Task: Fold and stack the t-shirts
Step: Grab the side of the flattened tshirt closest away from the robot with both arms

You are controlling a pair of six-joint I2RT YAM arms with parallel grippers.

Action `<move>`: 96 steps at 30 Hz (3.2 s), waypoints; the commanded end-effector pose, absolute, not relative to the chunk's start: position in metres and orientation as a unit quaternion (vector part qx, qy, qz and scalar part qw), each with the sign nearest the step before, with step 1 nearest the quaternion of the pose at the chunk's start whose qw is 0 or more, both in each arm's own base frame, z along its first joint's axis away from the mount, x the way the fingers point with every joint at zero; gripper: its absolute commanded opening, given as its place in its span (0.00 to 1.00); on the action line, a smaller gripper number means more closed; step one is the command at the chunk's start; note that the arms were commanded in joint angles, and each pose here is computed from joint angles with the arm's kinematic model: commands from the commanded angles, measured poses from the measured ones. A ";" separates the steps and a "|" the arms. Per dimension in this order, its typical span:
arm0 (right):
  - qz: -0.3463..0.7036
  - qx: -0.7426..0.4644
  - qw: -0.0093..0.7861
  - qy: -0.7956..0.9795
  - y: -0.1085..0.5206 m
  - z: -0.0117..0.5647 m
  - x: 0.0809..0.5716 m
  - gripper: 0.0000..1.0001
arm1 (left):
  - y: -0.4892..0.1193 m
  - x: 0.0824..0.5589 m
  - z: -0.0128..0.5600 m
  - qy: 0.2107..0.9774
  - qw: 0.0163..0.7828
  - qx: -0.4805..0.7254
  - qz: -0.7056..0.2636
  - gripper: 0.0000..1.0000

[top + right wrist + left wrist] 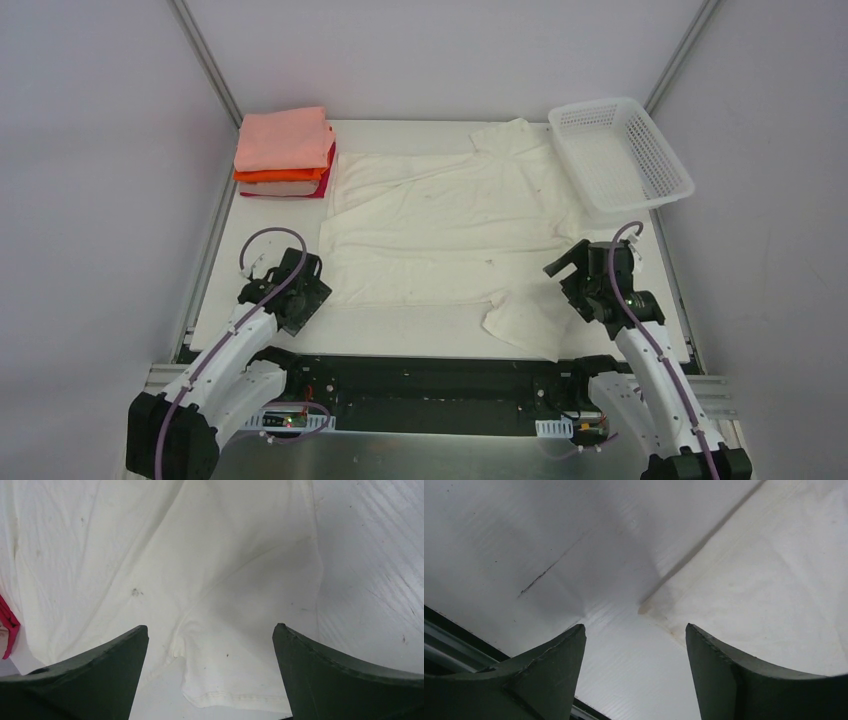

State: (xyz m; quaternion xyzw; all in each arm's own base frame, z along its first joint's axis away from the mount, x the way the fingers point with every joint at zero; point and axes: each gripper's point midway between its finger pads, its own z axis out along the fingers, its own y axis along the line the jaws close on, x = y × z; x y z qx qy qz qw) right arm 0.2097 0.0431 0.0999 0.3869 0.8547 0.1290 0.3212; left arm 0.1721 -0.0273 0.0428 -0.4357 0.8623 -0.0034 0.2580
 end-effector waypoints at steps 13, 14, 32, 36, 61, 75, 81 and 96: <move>0.108 0.375 0.270 0.880 0.046 0.089 0.204 0.99 | -0.038 0.184 0.004 0.860 0.213 -0.463 0.010 0.43; 0.105 0.376 0.272 0.880 0.045 0.089 0.204 0.99 | -0.040 0.185 0.003 0.861 0.211 -0.462 0.005 0.41; 0.029 0.331 0.190 0.924 0.059 0.091 0.151 0.99 | -0.041 0.191 0.019 0.857 0.263 -0.441 -0.040 0.00; -0.024 0.296 0.145 0.944 0.070 0.082 0.117 0.98 | -0.042 0.193 0.023 0.855 0.272 -0.439 -0.047 0.00; -0.065 0.333 0.065 0.938 0.081 0.015 0.101 0.66 | -0.044 0.199 0.029 0.857 0.274 -0.433 -0.047 0.00; -0.025 0.335 0.071 0.939 0.092 0.016 0.107 0.59 | -0.043 0.204 0.033 0.858 0.277 -0.431 -0.043 0.00; -0.028 0.351 0.081 0.933 0.090 0.016 0.108 0.58 | -0.042 0.208 0.037 0.857 0.283 -0.429 -0.040 0.00; -0.001 0.332 0.086 0.939 0.114 0.016 0.125 0.35 | -0.043 0.214 0.044 0.859 0.290 -0.419 -0.040 0.00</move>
